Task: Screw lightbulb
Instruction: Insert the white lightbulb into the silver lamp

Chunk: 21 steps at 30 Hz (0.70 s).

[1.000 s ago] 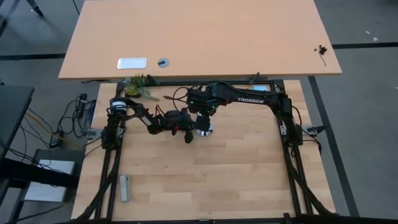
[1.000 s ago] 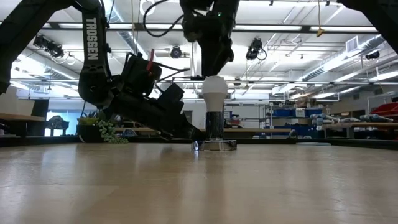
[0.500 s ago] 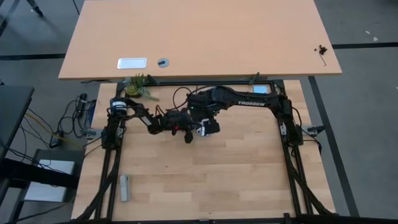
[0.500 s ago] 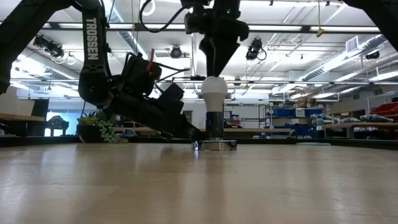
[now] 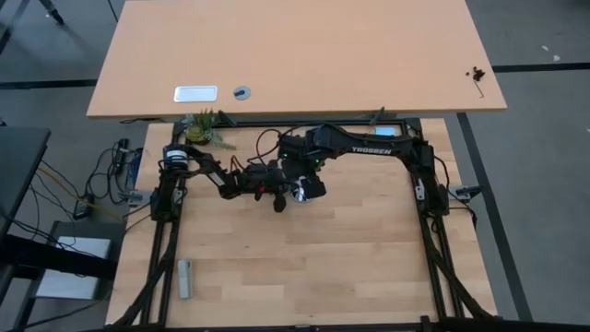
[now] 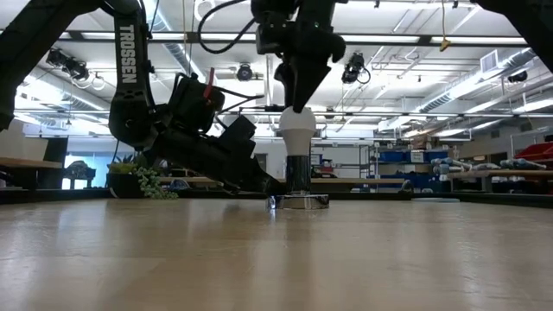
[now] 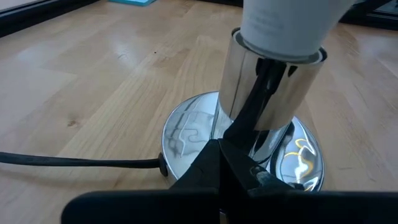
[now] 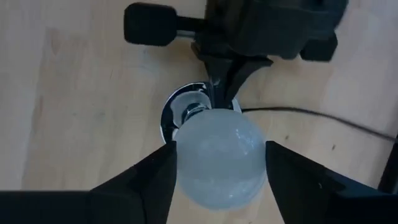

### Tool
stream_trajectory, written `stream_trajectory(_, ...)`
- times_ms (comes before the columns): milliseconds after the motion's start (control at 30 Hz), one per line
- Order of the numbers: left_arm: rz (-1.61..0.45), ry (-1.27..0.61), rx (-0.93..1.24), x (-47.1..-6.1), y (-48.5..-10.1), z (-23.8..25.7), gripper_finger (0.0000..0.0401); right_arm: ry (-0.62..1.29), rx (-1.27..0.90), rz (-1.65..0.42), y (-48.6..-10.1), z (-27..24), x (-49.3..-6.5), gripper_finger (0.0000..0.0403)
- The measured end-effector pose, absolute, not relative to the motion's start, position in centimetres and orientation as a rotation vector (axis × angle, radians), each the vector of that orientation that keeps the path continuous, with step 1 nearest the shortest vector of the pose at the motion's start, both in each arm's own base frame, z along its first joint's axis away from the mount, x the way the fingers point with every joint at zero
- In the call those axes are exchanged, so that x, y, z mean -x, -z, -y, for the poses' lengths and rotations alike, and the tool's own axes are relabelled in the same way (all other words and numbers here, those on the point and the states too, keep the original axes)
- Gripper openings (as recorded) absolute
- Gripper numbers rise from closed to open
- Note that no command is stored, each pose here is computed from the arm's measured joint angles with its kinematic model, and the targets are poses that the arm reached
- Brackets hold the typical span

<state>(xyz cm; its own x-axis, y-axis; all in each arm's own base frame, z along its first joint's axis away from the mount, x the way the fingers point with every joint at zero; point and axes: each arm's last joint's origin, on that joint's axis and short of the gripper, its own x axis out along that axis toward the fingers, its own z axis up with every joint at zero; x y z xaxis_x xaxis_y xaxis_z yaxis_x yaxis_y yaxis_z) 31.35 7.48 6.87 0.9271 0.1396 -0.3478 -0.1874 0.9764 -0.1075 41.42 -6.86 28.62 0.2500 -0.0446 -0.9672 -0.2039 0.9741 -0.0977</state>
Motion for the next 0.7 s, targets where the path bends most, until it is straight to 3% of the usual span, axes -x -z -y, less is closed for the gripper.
stream_trajectory(300, -0.346, -0.169, 0.14, -31.3, -6.9, -7.5, 0.0, 0.355, -0.364, -1.296, -28.7, 7.3, -41.2, 0.0219)
stream_trajectory(400, -0.346, -0.169, 0.14, -31.3, -6.9, -7.5, 0.0, 0.368, -0.494, -1.289, -28.7, 7.7, -41.1, 0.0223)
stream_trajectory(533, -0.346, -0.169, 0.141, -31.3, -6.9, -7.5, 0.0, 0.333, -0.481, -1.294, -29.1, 8.0, -41.1, 0.023)
stream_trajectory(700, -0.346, -0.169, 0.141, -31.3, -6.9, -7.5, 0.0, 0.21, -0.261, -1.259, -30.9, 8.2, -41.2, 0.0248)
